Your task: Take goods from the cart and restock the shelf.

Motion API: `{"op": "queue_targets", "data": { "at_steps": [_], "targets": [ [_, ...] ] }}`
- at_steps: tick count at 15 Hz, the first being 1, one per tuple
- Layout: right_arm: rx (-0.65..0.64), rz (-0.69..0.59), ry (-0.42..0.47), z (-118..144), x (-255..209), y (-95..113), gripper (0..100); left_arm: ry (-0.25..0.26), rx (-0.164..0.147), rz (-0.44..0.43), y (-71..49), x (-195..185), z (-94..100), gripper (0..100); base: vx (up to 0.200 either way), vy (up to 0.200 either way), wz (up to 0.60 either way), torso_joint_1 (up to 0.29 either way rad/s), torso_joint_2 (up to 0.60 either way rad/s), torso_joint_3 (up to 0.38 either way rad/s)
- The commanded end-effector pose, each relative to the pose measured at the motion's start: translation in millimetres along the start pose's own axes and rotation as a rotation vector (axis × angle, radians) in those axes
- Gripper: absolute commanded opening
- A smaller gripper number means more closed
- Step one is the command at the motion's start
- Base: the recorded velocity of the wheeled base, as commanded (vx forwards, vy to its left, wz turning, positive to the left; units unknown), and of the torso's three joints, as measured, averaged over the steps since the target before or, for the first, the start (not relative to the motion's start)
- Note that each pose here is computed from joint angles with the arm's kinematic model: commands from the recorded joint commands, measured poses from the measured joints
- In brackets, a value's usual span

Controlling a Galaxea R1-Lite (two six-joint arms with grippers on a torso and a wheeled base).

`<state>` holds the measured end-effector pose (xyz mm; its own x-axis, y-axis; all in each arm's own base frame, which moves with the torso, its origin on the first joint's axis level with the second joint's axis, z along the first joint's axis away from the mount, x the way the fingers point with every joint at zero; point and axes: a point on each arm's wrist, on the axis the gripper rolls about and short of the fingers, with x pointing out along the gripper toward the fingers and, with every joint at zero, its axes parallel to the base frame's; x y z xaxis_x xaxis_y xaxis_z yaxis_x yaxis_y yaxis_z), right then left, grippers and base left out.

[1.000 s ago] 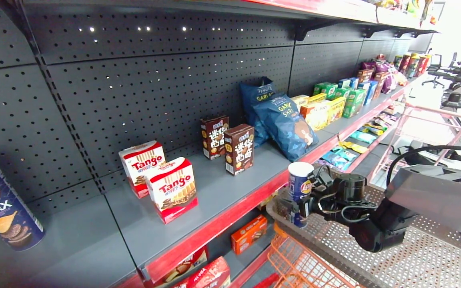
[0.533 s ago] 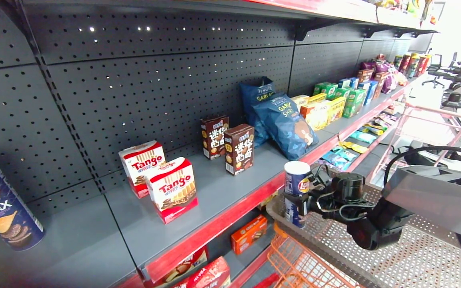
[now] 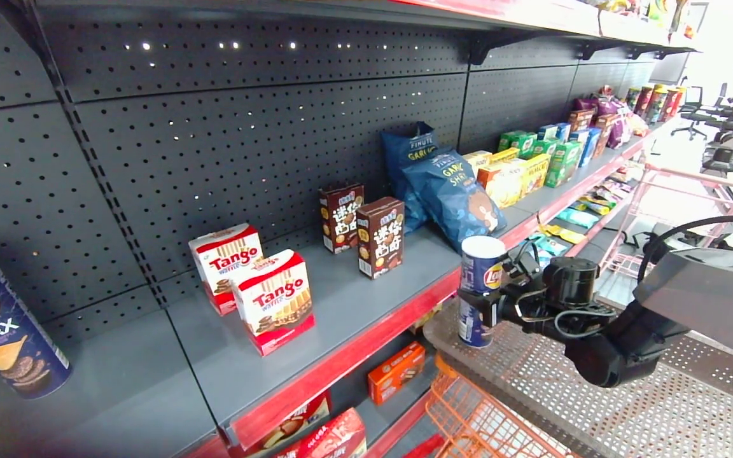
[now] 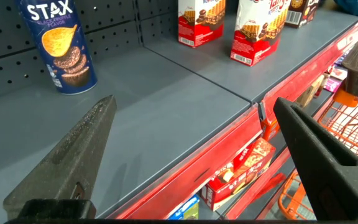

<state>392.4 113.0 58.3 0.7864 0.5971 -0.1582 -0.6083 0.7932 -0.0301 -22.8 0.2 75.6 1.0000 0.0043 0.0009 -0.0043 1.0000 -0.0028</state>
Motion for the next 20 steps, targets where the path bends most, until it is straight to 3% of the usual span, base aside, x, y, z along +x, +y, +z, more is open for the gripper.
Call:
{"op": "queue_targets", "data": {
  "at_steps": [1,4,6,9,12,17,20],
  "targets": [
    [-0.018,-0.031,-0.048,24.9,-16.1,-2.3,0,-0.001,0.000,0.000,0.0,0.0,0.0,100,0.000,0.000,0.00,0.000,0.00,0.000],
    [0.002,-0.158,-0.008,54.9,-55.6,7.8,0,-0.001,0.000,0.000,0.0,0.0,0.0,100,0.000,0.000,0.00,0.000,0.00,0.000],
    [0.015,-0.162,-0.003,72.4,-83.9,16.0,0,-0.001,0.000,0.000,0.0,0.0,0.0,100,0.000,0.000,0.00,0.000,0.00,0.000],
    [0.039,-0.153,-0.073,102.1,-139.6,30.4,0,-0.001,0.000,0.000,0.0,0.0,0.0,100,0.000,0.000,0.00,0.000,0.00,0.000],
    [0.044,-0.151,-0.088,100.2,-180.7,39.5,0,-0.001,0.000,0.000,0.0,0.0,0.0,100,0.000,0.000,0.00,0.000,0.00,0.000],
    [0.049,-0.217,-0.094,96.8,-265.4,72.2,0,-0.001,0.000,0.000,0.0,0.0,0.0,100,0.000,0.000,0.00,0.000,0.00,0.000],
    [0.068,-0.318,-0.075,92.6,-289.7,71.6,0,-0.001,0.000,0.000,0.0,0.0,0.0,100,0.000,0.000,0.00,0.000,0.00,0.000]
  ]
}}
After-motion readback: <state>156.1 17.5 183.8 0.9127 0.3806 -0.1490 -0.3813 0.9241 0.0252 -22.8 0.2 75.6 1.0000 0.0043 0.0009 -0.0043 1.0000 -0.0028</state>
